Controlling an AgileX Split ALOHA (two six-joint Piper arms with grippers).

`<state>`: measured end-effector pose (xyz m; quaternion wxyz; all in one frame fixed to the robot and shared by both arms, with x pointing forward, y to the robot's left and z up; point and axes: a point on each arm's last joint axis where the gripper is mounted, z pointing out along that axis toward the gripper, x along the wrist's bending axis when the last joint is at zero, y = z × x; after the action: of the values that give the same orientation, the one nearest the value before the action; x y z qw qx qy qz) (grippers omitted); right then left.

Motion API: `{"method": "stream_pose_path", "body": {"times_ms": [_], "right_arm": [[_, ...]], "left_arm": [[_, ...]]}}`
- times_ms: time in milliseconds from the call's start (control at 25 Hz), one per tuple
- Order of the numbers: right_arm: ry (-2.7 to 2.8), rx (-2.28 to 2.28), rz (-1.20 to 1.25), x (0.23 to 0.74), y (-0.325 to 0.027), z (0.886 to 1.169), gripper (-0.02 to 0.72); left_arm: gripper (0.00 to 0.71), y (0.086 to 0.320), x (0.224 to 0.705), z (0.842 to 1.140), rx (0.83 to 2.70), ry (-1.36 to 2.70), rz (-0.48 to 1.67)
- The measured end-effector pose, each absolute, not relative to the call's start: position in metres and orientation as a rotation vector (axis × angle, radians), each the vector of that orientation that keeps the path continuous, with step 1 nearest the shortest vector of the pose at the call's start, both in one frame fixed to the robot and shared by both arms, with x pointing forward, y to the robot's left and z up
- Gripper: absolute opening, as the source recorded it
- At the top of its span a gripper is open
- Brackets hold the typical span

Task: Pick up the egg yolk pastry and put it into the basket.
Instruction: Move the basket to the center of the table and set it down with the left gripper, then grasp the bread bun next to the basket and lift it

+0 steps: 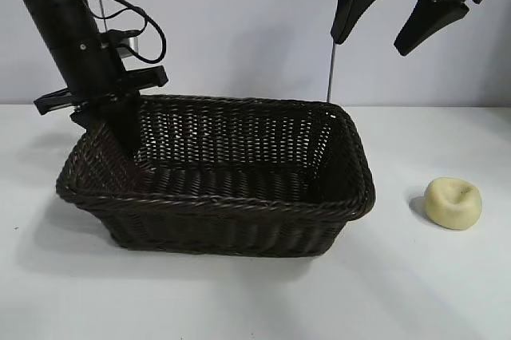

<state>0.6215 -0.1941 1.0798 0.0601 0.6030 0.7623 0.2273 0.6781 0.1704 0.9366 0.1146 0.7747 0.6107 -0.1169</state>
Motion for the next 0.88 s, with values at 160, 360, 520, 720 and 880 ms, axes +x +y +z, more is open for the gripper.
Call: {"method": "stream_pose_path", "body": {"times_ms": [160,360,520,720,880], "right_arm": [[2.308,1.826,0.687,0.621,-0.194,1.08,0.591],[2.308,1.826,0.687,0.621,-0.194,1.08,0.591],[2.308,1.826,0.687,0.621,-0.194,1.08,0.591],[2.308,1.826,0.687,0.621,-0.194,1.08,0.591],[2.308,1.826,0.687,0.621,-0.194,1.08,0.591]], "left_arm": [[0.487,0.17,0.678,0.938,2.265,1.789,-0.347],[0.526,0.17,0.676,0.958,2.249,1.762,-0.305],[0.529,0.171,0.672,0.981,2.232,1.731,-0.254],[0.531,0.173,0.664,1.015,2.204,1.686,-0.189],[0.531,0.176,0.651,1.037,2.191,1.664,-0.158]]}}
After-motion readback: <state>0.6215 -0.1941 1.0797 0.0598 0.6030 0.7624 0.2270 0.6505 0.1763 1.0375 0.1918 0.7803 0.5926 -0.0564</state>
